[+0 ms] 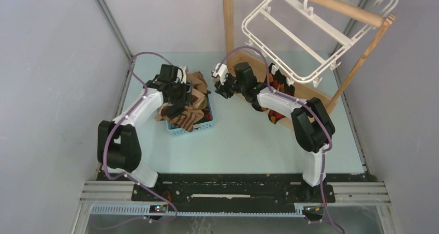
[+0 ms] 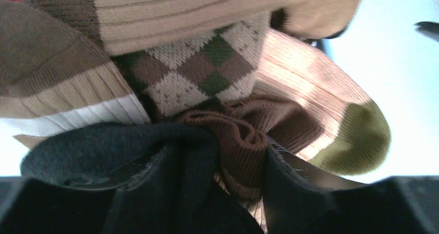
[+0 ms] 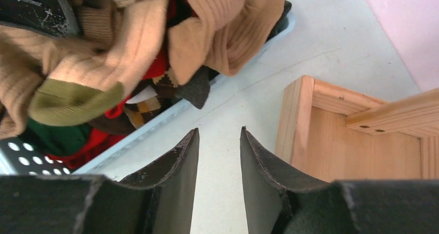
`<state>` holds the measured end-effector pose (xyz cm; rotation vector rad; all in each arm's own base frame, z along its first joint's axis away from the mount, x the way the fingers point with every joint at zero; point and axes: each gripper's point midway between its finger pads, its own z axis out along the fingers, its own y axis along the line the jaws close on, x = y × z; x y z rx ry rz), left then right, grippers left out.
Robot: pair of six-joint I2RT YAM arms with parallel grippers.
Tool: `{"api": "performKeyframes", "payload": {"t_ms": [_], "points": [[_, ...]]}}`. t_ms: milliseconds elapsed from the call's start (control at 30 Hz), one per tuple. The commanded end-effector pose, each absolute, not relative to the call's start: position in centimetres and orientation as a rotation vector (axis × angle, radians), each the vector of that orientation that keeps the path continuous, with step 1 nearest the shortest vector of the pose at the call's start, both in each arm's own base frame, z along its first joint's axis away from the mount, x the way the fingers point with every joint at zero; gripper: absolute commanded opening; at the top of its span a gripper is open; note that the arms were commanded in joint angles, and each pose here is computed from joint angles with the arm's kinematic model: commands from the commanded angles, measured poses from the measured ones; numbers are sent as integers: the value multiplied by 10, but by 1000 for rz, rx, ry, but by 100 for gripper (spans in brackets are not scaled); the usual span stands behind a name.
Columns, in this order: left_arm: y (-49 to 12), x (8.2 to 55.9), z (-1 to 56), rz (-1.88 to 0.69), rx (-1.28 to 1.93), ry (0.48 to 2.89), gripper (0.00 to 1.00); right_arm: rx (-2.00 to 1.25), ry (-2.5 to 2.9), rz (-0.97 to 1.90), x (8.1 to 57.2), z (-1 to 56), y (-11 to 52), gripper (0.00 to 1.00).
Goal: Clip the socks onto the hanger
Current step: Pick up the sock from the bin.
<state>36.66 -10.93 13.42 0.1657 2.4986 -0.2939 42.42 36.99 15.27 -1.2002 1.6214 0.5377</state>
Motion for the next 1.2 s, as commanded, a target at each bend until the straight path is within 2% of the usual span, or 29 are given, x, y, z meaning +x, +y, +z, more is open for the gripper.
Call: {"api": "performKeyframes", "payload": {"t_ms": [0,100,400,633,1167], "points": [[-78,354,106,-94,149,2616,56,-1219,1484,529,435,180,384,44],[-68,350,97,-42,111,2654,41,-1252,1468,565,428,174,391,46],[-50,350,93,36,55,2685,25,-1269,1452,640,429,163,416,51],[-54,352,95,4,55,2689,25,-1280,1475,596,444,146,423,50],[-63,362,100,-66,84,2685,26,-1398,1492,658,424,118,428,53]]}}
